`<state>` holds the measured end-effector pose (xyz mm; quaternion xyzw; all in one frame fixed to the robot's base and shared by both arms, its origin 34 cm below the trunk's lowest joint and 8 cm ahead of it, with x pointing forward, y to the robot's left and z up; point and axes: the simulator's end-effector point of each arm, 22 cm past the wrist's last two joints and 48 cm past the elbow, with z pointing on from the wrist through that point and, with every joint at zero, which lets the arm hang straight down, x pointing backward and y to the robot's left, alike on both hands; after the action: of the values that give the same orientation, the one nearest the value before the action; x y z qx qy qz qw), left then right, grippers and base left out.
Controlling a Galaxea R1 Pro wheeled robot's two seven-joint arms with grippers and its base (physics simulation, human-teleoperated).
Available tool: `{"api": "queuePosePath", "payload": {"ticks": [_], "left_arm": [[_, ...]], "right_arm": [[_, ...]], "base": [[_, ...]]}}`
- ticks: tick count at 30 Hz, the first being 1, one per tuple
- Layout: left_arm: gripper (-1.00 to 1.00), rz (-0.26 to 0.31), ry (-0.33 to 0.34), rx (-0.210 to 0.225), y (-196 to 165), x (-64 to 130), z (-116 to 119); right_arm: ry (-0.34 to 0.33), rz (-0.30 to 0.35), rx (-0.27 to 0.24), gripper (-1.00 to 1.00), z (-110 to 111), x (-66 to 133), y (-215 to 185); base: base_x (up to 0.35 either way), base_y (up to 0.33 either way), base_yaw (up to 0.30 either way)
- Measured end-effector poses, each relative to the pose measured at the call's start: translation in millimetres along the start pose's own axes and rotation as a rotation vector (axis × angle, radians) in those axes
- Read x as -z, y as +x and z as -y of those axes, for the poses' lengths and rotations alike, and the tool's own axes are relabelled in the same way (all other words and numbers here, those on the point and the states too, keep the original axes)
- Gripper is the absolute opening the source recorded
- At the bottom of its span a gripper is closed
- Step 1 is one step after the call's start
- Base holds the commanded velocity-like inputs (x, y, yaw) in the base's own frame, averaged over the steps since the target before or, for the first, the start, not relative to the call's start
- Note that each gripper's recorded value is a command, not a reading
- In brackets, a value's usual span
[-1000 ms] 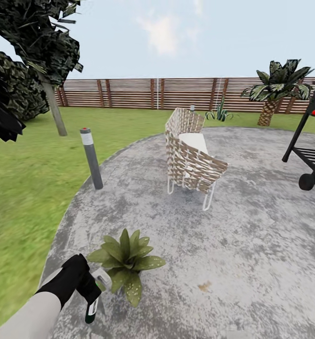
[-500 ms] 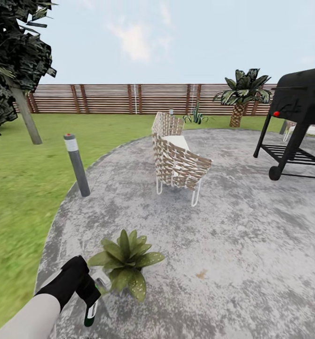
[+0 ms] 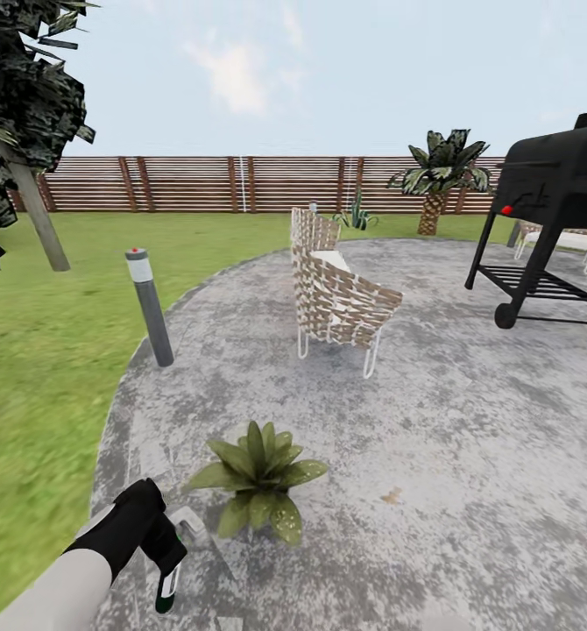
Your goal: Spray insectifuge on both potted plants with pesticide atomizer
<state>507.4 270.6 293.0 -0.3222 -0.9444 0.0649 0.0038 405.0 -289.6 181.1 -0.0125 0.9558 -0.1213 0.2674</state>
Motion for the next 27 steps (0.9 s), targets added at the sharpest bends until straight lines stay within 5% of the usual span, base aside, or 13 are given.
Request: {"api": "queuePosePath", "payload": {"ticks": [8, 18, 27], "left_arm": [[-1.0, 0.001, -0.001, -0.005, -1.6, -0.7, 1.8], [-1.0, -0.053, 0.044, -0.019, 33.3, -27.9, 28.1], [-1.0, -0.065, 0.035, -0.007, 47.6, -30.6, 23.2]], "right_arm": [[-0.001, 0.0, 0.0, 1.0, -0.3, 0.2, -0.1], [0.001, 0.0, -0.001, 1.0, 0.5, -0.1, 0.0], [0.002, 0.003, -0.001, 1.0, 1.0, -0.2, -0.6]], "base": [[0.217, 0.237, -0.185], [0.04, 0.01, -0.282], [0.0, 0.0, -0.177]]}}
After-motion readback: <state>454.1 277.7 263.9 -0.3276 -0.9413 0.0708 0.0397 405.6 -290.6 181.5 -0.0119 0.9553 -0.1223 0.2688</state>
